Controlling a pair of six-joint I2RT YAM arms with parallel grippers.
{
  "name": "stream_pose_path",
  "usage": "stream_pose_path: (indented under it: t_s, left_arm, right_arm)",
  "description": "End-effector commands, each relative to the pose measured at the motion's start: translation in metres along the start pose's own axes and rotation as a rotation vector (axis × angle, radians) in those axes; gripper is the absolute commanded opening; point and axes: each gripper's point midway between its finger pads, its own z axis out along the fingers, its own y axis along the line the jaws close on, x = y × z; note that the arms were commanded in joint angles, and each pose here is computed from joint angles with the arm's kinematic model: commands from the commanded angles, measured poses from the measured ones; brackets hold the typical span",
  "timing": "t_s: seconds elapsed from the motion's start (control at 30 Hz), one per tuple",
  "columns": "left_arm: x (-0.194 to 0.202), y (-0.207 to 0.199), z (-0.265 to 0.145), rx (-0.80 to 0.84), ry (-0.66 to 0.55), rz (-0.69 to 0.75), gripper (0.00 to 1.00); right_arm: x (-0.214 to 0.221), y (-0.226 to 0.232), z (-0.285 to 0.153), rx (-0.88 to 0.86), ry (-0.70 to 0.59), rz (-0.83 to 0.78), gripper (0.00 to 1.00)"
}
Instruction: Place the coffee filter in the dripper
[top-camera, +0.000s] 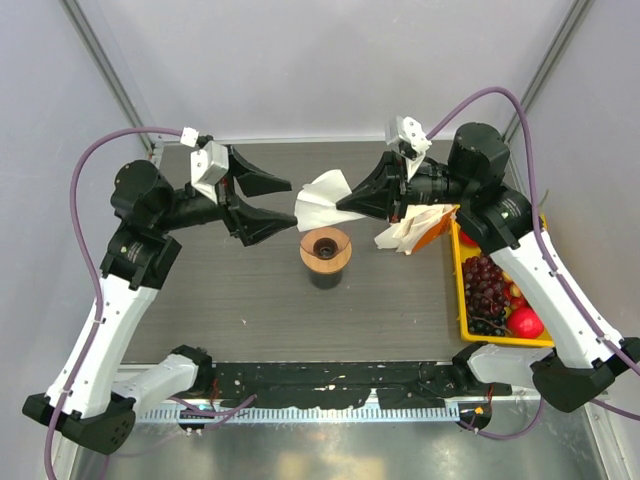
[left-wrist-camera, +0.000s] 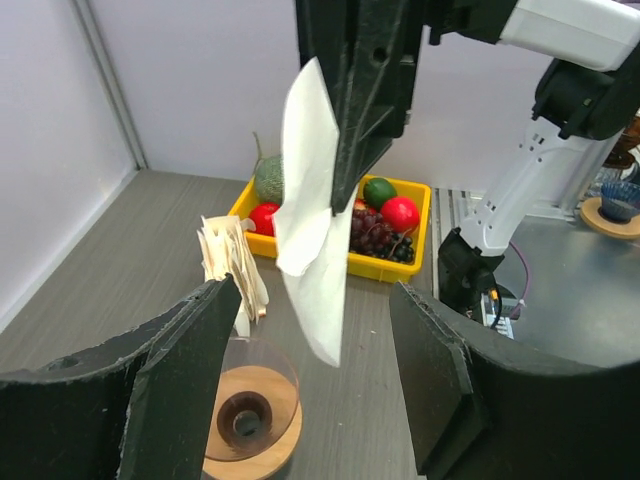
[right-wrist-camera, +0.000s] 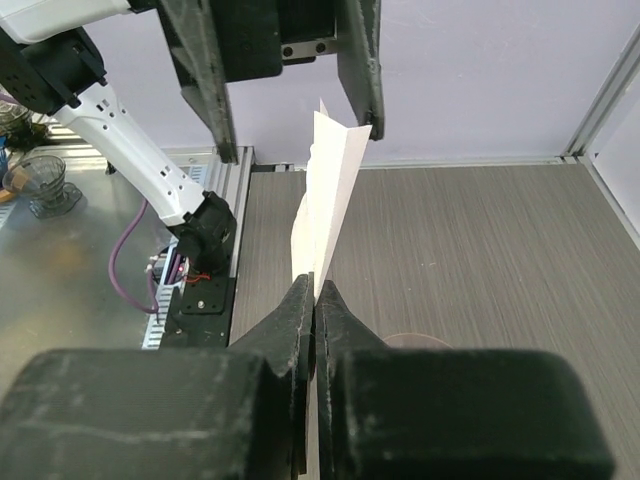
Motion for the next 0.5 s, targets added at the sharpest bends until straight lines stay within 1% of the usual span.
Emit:
stream_pose_path:
  t_s: [0.0, 0.13, 0.27, 0.47]
  left_arm:
    - [-0.017, 0.000, -0.002, -0.035, -0.030, 0.038, 0.69]
    - [-0.011, -0.009, -0.001, 0.016, -0.017, 0.029, 0.59]
    - [-0.008, -0.013, 0.002, 0.041, -0.012, 0.015, 0.46]
    - [-0.009, -0.021, 0.008, 0.078, -0.014, 0.010, 0.42]
  right_arm:
    - [-0.021, 0.016, -0.009, -0.001, -0.043, -0.104, 0.05]
    - [-0.020, 0.015, -0.009, 0.007, -0.043, -0.105, 0.05]
    - [-0.020, 0.015, -0.009, 0.007, -0.044, -0.105, 0.05]
    - [-0.019, 0.017, -0.007, -0.003, -0.042, -0.103, 0.05]
